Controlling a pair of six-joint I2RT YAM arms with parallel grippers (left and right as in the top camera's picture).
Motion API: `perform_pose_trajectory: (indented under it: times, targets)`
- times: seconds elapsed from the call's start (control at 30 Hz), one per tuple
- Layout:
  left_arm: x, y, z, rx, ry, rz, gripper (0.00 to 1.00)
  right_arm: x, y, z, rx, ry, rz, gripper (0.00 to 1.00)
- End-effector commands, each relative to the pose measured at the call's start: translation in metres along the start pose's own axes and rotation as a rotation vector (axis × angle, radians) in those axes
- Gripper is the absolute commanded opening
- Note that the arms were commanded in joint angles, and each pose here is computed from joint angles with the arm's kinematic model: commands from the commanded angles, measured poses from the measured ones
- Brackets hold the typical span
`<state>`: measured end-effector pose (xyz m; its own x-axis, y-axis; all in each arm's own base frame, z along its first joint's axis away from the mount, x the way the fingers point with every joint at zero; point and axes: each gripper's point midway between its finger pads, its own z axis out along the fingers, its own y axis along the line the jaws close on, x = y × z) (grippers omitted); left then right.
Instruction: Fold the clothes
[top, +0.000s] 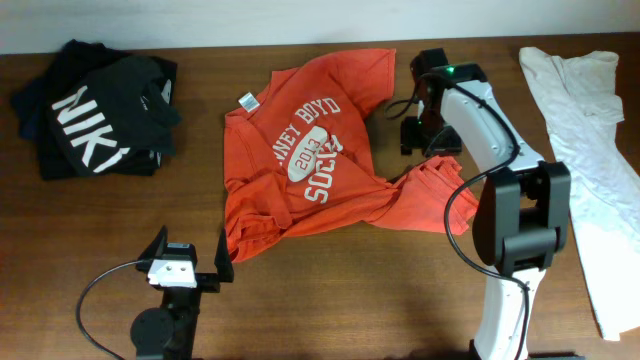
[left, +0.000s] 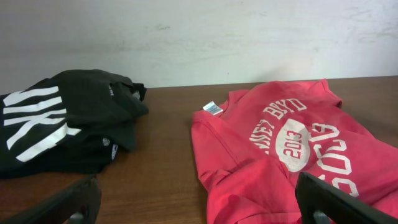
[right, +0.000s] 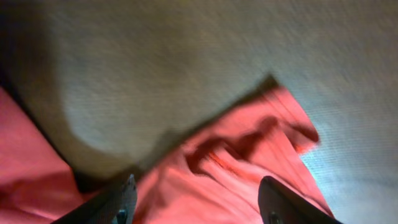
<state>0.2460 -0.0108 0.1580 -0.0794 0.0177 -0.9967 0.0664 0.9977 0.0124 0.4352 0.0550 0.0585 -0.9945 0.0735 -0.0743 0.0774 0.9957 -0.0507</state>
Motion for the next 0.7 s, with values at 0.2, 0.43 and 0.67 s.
perform_pose_trajectory:
  times: [0.2,0.43,0.67]
  targets:
    - [0.002,0.0,0.0,-0.003,0.001,-0.006,0.99,0.004,0.012,0.037,0.004,0.063,-0.063,0.6]
    - [0.002,0.0,0.0,-0.003,0.001,-0.006,0.99,0.007,0.012,0.044,0.006,0.083,-0.064,0.49]
    - [0.002,0.0,0.0,-0.003,0.001,-0.006,0.99,0.012,0.017,0.048,0.009,0.09,-0.076,0.5]
